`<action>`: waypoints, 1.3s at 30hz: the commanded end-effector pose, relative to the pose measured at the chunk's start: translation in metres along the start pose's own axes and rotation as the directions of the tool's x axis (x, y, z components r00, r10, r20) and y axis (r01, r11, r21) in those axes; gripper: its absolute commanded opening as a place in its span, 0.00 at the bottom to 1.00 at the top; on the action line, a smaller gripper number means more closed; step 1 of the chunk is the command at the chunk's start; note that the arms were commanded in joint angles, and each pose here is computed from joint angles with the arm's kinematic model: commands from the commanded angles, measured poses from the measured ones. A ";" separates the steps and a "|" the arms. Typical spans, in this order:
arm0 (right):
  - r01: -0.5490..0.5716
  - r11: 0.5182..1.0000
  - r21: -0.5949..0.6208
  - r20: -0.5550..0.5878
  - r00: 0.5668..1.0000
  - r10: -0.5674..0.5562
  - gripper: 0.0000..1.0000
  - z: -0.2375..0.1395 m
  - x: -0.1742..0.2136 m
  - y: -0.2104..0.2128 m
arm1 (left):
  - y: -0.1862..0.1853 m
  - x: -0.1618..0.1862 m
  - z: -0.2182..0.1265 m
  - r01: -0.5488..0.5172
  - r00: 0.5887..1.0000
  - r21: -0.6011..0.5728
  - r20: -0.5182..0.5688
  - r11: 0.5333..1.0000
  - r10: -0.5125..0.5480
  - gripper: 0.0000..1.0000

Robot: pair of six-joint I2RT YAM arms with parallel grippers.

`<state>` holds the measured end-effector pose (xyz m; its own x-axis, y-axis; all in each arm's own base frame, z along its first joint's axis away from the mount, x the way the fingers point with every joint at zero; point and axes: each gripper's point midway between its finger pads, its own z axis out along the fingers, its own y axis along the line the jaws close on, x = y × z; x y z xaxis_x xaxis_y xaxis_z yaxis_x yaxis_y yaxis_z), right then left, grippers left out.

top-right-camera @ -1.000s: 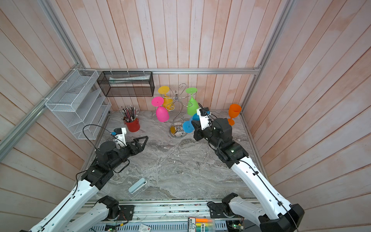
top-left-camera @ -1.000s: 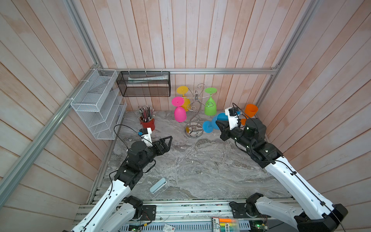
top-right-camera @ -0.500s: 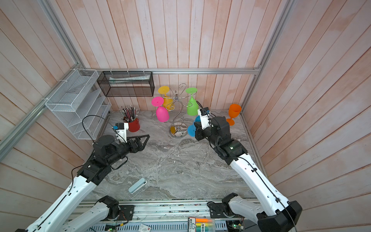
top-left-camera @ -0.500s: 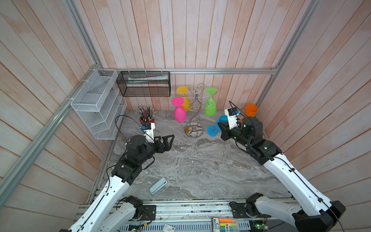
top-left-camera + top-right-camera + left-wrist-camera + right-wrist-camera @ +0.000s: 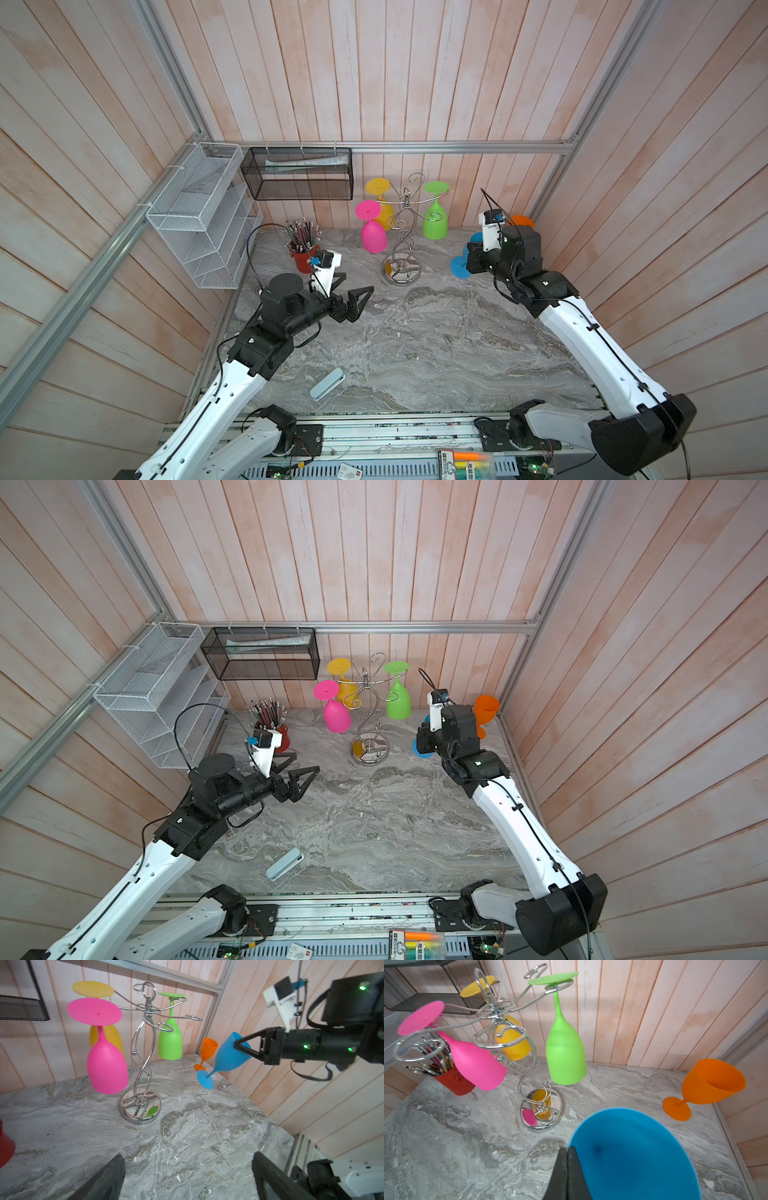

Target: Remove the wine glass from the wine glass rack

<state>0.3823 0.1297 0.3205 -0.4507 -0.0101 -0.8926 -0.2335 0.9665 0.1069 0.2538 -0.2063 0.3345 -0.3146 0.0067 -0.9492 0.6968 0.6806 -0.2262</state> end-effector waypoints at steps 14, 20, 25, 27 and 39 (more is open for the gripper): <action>-0.107 0.965 0.240 -0.146 0.979 0.145 0.00 0.105 0.019 -0.111 | -0.013 0.026 -0.011 -0.156 0.987 0.017 0.034 0.988 0.155 0.96; -0.085 0.948 0.307 -0.161 0.977 0.140 0.00 0.142 0.021 -0.136 | -0.009 0.027 -0.011 -0.151 0.988 -0.003 0.028 0.989 0.151 0.96; -0.063 0.937 0.344 -0.164 0.978 0.126 0.00 0.169 0.017 -0.155 | -0.007 0.029 -0.009 -0.150 0.988 -0.008 0.021 0.989 0.150 0.96; -0.059 0.936 0.348 -0.155 0.981 0.119 0.00 0.178 0.015 -0.159 | -0.007 0.030 -0.009 -0.152 0.988 -0.011 0.018 0.988 0.152 0.96; -0.071 0.951 0.301 -0.143 0.983 0.118 0.00 0.221 -0.001 -0.166 | -0.004 0.032 -0.007 -0.155 0.988 -0.023 0.010 0.988 0.156 0.96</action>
<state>0.6031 0.0241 0.2017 -0.5971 0.0801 -0.7982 0.0931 0.9952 0.0303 0.2344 -0.2035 0.3136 -0.2014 0.0927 -0.9751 0.7260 0.6824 -0.0850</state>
